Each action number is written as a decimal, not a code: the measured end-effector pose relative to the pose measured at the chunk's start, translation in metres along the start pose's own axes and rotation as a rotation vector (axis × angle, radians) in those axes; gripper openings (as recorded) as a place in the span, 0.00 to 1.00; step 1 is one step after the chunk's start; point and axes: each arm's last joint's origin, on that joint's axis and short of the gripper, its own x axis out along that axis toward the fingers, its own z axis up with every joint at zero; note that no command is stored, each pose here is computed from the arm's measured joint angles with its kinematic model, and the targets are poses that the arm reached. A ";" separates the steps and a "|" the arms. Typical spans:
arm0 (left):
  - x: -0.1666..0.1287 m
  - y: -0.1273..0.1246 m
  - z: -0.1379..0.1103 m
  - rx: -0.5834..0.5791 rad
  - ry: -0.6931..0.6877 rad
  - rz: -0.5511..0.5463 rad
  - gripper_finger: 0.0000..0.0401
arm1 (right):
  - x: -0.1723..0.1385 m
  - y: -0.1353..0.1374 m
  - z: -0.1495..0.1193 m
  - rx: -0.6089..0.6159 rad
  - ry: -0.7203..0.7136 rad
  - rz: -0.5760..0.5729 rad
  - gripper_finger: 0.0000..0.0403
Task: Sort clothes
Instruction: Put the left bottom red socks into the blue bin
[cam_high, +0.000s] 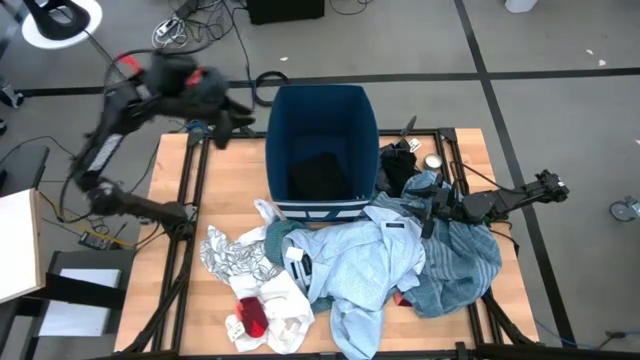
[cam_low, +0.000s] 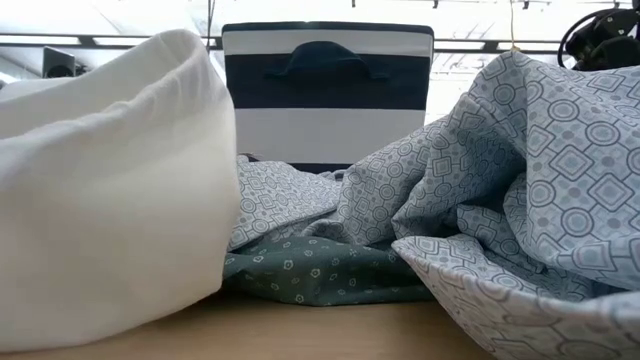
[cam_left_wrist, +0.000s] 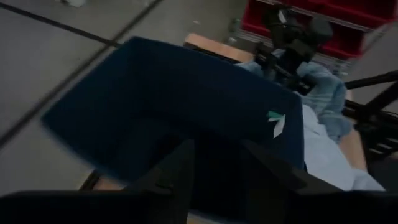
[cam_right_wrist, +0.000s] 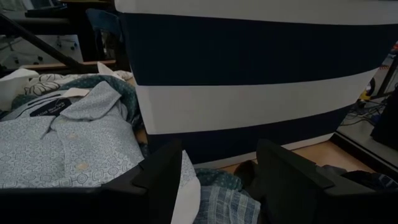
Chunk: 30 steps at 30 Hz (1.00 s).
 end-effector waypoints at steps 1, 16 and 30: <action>-0.009 -0.003 -0.007 -0.006 0.001 0.020 0.34 | 0.000 0.000 0.000 0.000 0.000 0.000 0.52; -0.035 -0.024 -0.172 -0.206 0.034 -0.066 0.34 | 0.000 0.000 0.000 0.000 0.000 0.000 0.52; 0.051 -0.019 -0.250 -0.276 0.119 -0.221 0.34 | 0.000 0.000 0.000 0.000 0.000 0.000 0.52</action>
